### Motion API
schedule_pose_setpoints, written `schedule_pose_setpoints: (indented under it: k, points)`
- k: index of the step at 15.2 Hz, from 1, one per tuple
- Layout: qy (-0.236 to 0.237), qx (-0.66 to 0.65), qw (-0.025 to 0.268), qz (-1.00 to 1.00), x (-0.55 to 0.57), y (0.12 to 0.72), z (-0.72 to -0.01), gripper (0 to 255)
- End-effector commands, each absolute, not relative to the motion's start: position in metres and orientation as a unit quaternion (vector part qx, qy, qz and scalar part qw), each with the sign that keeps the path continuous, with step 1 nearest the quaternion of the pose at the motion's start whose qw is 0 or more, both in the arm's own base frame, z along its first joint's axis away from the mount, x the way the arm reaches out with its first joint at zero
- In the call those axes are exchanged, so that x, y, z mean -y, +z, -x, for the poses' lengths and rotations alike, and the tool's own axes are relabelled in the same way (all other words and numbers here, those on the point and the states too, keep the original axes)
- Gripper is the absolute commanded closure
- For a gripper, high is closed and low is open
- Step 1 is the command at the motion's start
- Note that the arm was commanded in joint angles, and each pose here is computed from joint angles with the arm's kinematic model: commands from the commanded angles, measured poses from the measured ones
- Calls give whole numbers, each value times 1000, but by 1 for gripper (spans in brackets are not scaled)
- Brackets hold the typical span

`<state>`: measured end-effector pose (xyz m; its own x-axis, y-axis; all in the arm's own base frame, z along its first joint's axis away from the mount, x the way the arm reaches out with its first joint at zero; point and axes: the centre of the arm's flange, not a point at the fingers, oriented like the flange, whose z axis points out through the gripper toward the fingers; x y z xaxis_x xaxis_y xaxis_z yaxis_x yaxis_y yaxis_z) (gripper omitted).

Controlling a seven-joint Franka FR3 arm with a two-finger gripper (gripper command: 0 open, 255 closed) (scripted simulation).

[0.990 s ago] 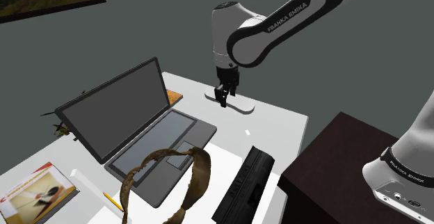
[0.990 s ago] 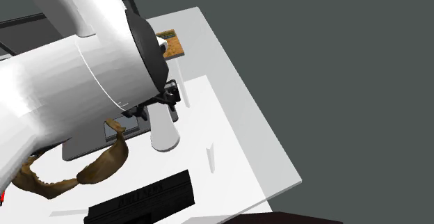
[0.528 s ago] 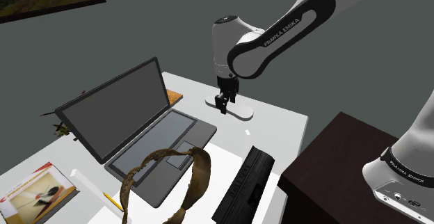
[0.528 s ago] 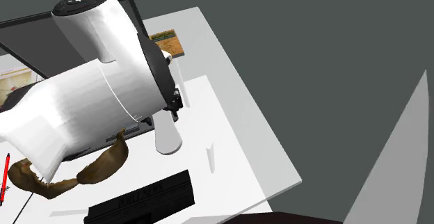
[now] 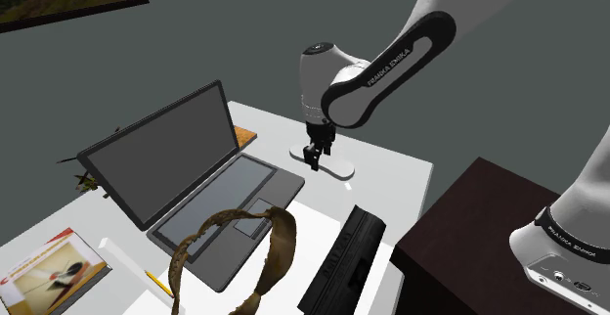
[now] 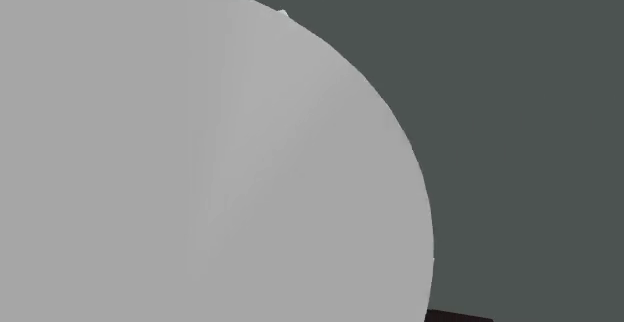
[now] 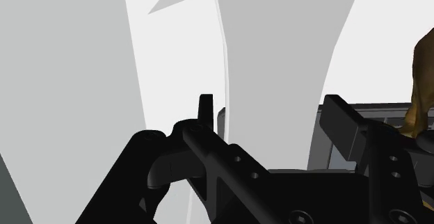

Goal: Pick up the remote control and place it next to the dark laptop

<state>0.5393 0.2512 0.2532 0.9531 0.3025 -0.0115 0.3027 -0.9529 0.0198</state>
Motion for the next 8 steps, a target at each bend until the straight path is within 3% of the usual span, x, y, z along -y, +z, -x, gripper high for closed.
schedule_pose_setpoints:
  k: [1, 8]
  points:
    - [-4, -153, 11, -988, -252, 242, -540, 255]
    - [-4, -153, 11, -988, -252, 205, -540, 255]
